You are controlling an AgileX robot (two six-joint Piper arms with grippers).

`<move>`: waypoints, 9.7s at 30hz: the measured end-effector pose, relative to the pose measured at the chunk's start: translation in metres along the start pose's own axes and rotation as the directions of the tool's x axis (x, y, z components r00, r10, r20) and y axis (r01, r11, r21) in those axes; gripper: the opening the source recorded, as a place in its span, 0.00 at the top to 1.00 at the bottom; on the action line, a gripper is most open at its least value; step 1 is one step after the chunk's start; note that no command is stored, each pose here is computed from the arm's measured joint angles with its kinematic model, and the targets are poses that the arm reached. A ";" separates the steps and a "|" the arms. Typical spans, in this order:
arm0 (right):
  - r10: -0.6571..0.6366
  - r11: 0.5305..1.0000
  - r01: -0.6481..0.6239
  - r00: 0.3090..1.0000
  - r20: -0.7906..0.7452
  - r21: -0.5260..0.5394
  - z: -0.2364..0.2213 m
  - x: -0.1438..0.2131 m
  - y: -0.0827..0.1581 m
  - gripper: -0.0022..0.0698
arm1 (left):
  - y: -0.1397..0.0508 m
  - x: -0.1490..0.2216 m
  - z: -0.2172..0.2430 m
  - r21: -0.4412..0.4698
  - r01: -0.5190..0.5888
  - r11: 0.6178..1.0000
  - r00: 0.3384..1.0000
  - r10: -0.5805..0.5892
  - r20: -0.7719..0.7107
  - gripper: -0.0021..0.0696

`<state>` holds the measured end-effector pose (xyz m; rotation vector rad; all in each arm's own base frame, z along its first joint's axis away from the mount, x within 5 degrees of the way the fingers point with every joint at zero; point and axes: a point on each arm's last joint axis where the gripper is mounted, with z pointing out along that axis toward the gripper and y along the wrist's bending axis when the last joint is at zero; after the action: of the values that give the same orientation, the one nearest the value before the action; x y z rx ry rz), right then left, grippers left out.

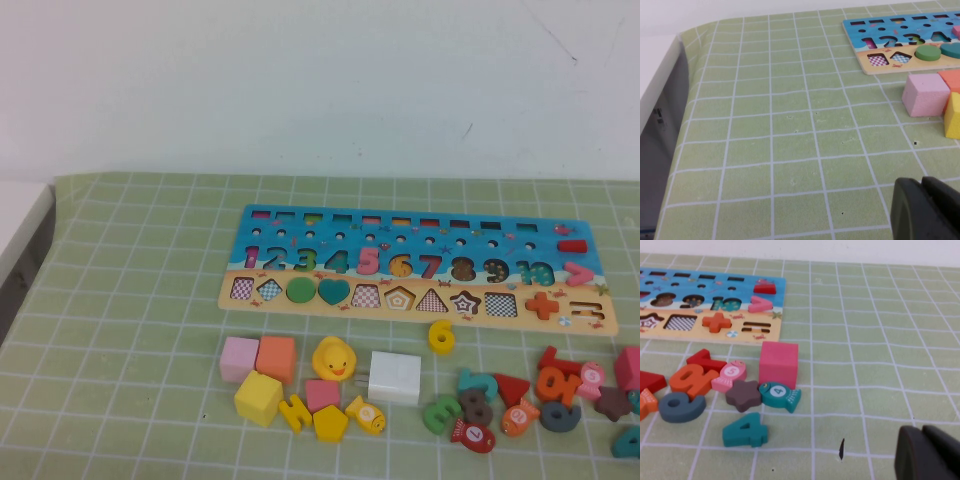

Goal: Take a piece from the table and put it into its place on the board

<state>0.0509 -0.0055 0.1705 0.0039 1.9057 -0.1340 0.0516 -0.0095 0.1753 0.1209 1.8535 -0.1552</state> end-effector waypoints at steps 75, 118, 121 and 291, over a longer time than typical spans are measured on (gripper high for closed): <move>0.121 0.830 -0.373 0.846 -0.520 -0.414 0.086 -0.201 0.028 0.97 | 0.000 0.000 0.000 0.000 0.000 1.000 1.000 0.000 0.000 0.97; -0.245 0.955 -0.015 0.524 -0.816 -0.297 0.295 -0.156 0.239 0.40 | 0.000 0.000 0.000 0.000 0.000 1.000 1.000 0.000 0.000 0.97; -0.228 0.960 -0.029 0.496 -0.838 -0.278 0.299 -0.150 0.237 0.40 | 0.000 0.000 0.000 0.000 0.000 1.000 1.000 0.000 0.000 0.97; -0.229 0.943 -0.040 0.639 -0.734 -0.329 0.324 -0.187 0.270 0.58 | 0.000 0.000 0.000 0.000 0.000 1.000 1.000 0.000 0.000 0.97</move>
<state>0.4368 0.2435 0.2163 -0.3121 2.7816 0.1398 0.0516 -0.0095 0.1753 0.1209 1.8535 -0.1552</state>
